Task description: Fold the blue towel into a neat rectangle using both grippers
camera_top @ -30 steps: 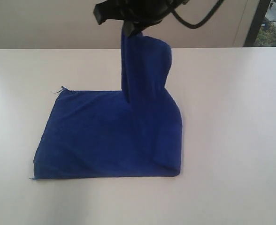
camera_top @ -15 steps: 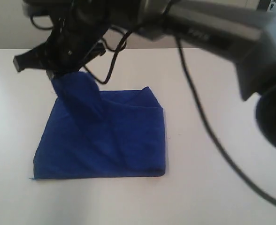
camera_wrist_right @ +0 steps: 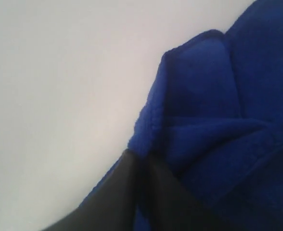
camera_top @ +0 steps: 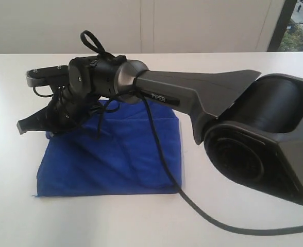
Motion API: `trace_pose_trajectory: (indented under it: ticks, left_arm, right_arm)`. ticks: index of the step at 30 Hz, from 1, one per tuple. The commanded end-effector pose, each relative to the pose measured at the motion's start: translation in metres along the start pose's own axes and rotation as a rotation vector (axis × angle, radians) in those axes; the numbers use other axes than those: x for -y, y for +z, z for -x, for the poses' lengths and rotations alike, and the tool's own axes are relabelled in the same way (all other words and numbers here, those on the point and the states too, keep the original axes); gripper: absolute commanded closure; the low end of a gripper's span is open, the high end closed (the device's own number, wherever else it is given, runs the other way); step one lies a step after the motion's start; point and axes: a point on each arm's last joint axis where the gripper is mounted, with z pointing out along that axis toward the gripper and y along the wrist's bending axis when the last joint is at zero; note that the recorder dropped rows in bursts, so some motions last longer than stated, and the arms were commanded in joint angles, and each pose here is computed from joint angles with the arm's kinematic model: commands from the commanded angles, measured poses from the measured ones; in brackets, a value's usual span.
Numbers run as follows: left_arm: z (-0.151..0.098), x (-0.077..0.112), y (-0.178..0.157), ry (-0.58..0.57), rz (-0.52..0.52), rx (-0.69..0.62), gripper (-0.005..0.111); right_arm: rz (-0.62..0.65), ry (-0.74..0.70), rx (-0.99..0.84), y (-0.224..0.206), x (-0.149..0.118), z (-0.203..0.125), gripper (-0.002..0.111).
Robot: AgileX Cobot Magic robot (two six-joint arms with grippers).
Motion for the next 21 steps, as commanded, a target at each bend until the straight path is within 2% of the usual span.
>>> trace_pose_trajectory:
  ticks: [1, 4, 7, 11, 15, 21]
  left_arm:
    - [-0.002, 0.001, -0.001, -0.005, -0.005, 0.0, 0.107]
    - [-0.002, 0.001, -0.001, -0.005, -0.005, 0.0, 0.107]
    - [-0.002, 0.001, -0.001, -0.005, -0.005, 0.0, 0.107]
    - [-0.002, 0.001, -0.001, -0.005, -0.005, 0.0, 0.107]
    - [-0.002, 0.001, -0.001, -0.005, -0.005, 0.0, 0.107]
    - [-0.002, 0.001, -0.001, -0.005, -0.005, 0.0, 0.107]
  right_arm:
    - [0.014, -0.02, 0.045, -0.016, -0.007, 0.011, 0.079]
    - [0.02, -0.029, 0.043, -0.031, -0.011, 0.018, 0.065]
    - [0.016, -0.029, 0.027, -0.054, -0.007, 0.027, 0.064]
    - [-0.026, -0.013, 0.011, -0.089, 0.016, 0.038, 0.065]
    - [-0.117, -0.046, -0.066, -0.106, 0.054, 0.038, 0.077]
    - [-0.254, -0.082, -0.172, -0.117, 0.116, 0.028, 0.109]
